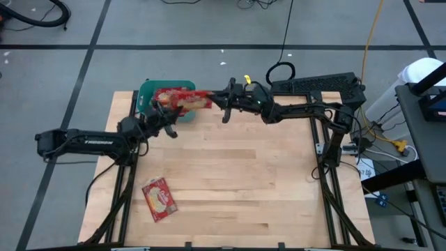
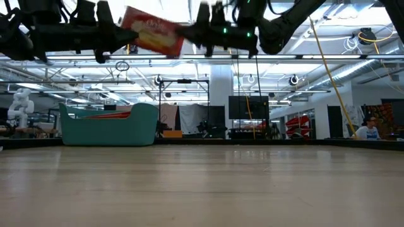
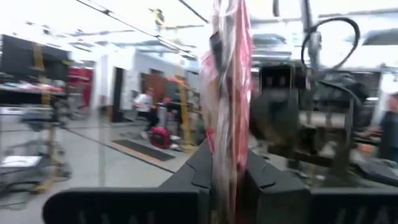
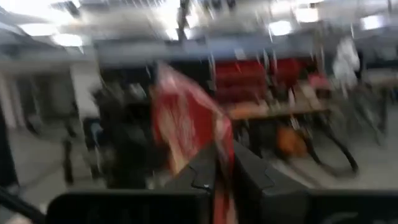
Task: Sort popcorn bags into baskets
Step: Put the red popcorn bag into the green bin
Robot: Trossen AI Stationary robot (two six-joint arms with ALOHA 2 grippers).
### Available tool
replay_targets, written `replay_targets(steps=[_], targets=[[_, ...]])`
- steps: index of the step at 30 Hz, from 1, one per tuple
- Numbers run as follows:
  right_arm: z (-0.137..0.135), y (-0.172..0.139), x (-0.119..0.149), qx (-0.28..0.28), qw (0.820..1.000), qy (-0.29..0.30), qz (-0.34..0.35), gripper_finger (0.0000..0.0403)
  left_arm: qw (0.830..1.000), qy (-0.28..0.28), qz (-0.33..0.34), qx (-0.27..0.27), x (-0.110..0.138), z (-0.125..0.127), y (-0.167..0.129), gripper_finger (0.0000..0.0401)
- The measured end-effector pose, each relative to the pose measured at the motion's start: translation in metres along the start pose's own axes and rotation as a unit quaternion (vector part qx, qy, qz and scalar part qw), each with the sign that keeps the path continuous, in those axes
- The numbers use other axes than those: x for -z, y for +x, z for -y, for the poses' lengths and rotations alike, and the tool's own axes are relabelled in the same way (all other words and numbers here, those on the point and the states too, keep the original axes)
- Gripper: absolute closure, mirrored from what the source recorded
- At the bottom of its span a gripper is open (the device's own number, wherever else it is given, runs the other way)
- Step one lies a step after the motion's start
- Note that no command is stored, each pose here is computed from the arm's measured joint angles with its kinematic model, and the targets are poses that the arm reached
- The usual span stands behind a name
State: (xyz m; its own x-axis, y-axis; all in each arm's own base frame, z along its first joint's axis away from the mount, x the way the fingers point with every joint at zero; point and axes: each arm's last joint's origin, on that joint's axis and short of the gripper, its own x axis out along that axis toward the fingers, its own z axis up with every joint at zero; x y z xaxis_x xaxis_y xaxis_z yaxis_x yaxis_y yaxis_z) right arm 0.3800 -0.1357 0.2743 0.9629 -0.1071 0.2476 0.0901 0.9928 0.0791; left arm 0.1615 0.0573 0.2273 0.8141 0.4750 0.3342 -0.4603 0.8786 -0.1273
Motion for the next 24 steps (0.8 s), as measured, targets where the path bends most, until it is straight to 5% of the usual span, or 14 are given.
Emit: replay_targets(steps=[11, 24], targets=[[0.059, -0.021, 0.018, 0.078, 0.989, 0.011, -0.126, 0.0283, 0.987, -0.012, -0.047, -0.152, -0.01, -0.05, -0.013, 0.0381], [0.066, -0.031, 0.033, 0.022, 0.976, 0.032, -0.216, 0.0268, 0.919, -0.01, -0.272, -0.285, -0.065, -0.083, 0.014, 0.0379]])
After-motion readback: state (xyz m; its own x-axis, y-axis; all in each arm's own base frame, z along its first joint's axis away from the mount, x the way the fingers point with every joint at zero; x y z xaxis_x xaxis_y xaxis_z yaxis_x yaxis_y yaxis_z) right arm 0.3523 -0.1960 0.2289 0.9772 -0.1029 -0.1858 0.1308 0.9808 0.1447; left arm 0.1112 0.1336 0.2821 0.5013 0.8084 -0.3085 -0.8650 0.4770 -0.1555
